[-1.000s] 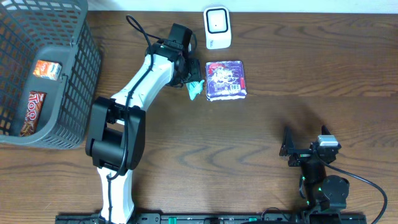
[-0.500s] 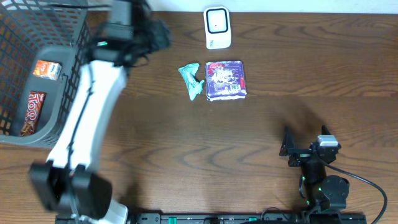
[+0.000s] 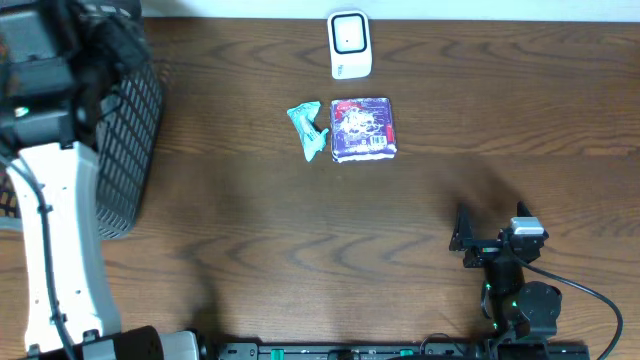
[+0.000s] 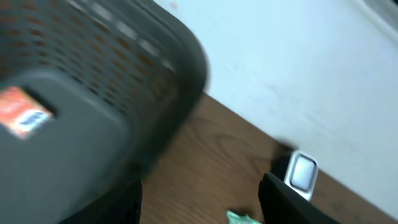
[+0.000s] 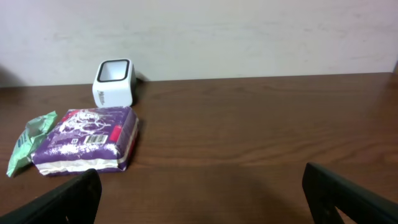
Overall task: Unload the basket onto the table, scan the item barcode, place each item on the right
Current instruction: 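Reach the left gripper into the basket and grasp the red TOP bar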
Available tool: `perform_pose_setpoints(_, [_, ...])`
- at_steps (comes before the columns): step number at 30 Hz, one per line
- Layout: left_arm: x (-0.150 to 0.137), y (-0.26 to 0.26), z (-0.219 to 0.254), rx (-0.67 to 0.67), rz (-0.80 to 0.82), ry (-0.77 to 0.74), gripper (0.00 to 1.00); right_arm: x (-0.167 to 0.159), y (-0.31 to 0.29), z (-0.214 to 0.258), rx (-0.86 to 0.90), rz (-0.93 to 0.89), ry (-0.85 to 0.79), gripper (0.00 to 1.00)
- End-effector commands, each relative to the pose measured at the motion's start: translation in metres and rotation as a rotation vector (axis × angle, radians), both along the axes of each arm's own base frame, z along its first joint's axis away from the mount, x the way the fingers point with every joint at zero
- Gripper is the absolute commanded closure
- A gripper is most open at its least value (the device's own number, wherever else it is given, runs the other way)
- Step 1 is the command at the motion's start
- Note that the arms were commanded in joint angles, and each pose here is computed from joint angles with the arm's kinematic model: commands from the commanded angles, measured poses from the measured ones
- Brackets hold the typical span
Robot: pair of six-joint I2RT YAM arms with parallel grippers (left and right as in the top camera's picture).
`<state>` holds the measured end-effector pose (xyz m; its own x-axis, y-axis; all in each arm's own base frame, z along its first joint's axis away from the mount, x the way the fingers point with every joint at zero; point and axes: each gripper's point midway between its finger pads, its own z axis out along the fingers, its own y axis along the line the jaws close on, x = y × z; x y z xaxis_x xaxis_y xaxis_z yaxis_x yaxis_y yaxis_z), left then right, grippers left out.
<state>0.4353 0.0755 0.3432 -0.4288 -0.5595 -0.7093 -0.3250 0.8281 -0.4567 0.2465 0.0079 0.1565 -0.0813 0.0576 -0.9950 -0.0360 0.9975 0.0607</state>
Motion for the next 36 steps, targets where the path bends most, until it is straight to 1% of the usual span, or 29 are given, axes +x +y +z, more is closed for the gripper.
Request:
perform_pose_setpoints(1, [-0.011,0.022,0.016,0.009,0.057,-0.035,0.4,0.0,-0.001,-0.001,-0.012,-0.004,0.002,0.01])
perform_pose_setpoints(7, [-0.021,0.057,0.016,0.01,0.14,-0.034,0.4,0.0,-0.001,-0.001,-0.012,-0.004,0.002,0.01])
perform_pose_setpoints(15, [-0.041,0.104,0.013,0.013,0.254,-0.017,0.39,0.0,-0.001,-0.001,-0.012,-0.004,0.002,0.01])
perform_pose_setpoints(24, [-0.058,0.136,-0.003,0.117,0.258,0.06,0.38,0.0,-0.001,-0.001,-0.012,-0.004,0.002,0.01])
perform_pose_setpoints(30, [-0.077,0.169,-0.019,0.218,0.422,0.158,0.37,0.0,-0.001,-0.001,-0.012,-0.004,0.002,0.01])
perform_pose_setpoints(32, [-0.078,0.174,-0.025,0.258,0.415,0.192,0.37,0.0,-0.001,-0.001,-0.012,-0.004,0.002,0.01])
perform_pose_setpoints(36, [-0.071,0.179,-0.046,0.317,0.349,0.266,0.37,0.0,-0.001,-0.001,-0.012,-0.004,0.002,0.01])
